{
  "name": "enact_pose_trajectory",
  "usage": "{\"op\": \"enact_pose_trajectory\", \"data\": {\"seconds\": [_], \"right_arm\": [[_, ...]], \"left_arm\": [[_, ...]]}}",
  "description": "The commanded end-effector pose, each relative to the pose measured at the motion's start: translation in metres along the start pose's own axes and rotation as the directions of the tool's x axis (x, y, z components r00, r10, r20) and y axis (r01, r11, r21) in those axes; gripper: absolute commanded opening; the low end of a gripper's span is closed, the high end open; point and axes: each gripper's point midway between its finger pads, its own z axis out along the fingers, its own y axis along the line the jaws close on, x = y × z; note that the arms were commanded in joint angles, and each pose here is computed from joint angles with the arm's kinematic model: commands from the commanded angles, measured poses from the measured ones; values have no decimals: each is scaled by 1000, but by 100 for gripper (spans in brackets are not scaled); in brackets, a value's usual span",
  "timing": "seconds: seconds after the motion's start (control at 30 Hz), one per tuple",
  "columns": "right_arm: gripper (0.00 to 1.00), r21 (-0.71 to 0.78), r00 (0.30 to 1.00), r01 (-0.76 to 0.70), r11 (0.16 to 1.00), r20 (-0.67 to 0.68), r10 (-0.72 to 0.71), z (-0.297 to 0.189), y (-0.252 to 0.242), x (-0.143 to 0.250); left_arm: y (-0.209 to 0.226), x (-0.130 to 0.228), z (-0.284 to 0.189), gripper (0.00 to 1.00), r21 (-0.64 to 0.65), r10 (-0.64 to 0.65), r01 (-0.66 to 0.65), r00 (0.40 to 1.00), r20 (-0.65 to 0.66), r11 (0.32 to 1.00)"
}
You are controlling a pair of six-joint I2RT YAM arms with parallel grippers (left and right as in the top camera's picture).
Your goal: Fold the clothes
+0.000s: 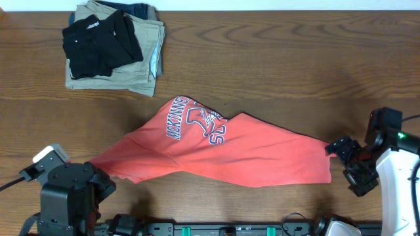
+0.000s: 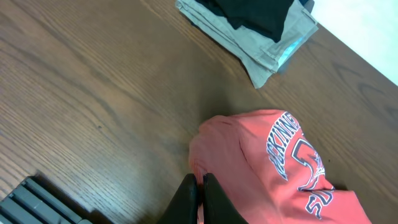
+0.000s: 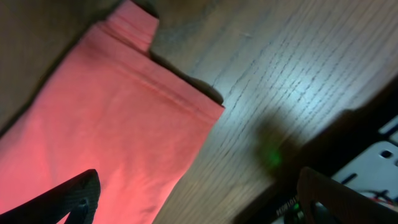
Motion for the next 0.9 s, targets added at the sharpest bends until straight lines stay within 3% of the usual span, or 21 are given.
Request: {"op": "enact_pose_trajectory", "data": {"seconds": [0.0, 0.1, 0.2, 0.27, 0.37, 0.57, 0.87], "right_arm": [[99, 38, 998, -55, 998, -12, 55, 18, -12, 4], [99, 30, 997, -79, 996, -4, 79, 31, -15, 3], [93, 17, 997, -80, 997, 8, 80, 43, -14, 2], [78, 8, 997, -80, 997, -2, 80, 52, -14, 4], [68, -1, 997, -81, 997, -20, 81, 61, -13, 8], [66, 16, 996, -82, 997, -39, 82, 77, -16, 10], [44, 45, 993, -84, 995, -85, 87, 90, -16, 12]], "left_arm": [[5, -4, 0, 6, -28, -8, 9, 1000, 21, 1000], [7, -2, 0, 6, -36, -3, 4, 1000, 13, 999], [8, -1, 0, 6, -40, -1, 2, 1000, 10, 999], [7, -2, 0, 6, -39, -2, 2, 1000, 11, 999], [7, -2, 0, 6, -39, -2, 2, 1000, 10, 999], [7, -1, 0, 6, -40, -1, 2, 1000, 10, 999], [7, -1, 0, 6, -40, -1, 2, 1000, 10, 999]]}}
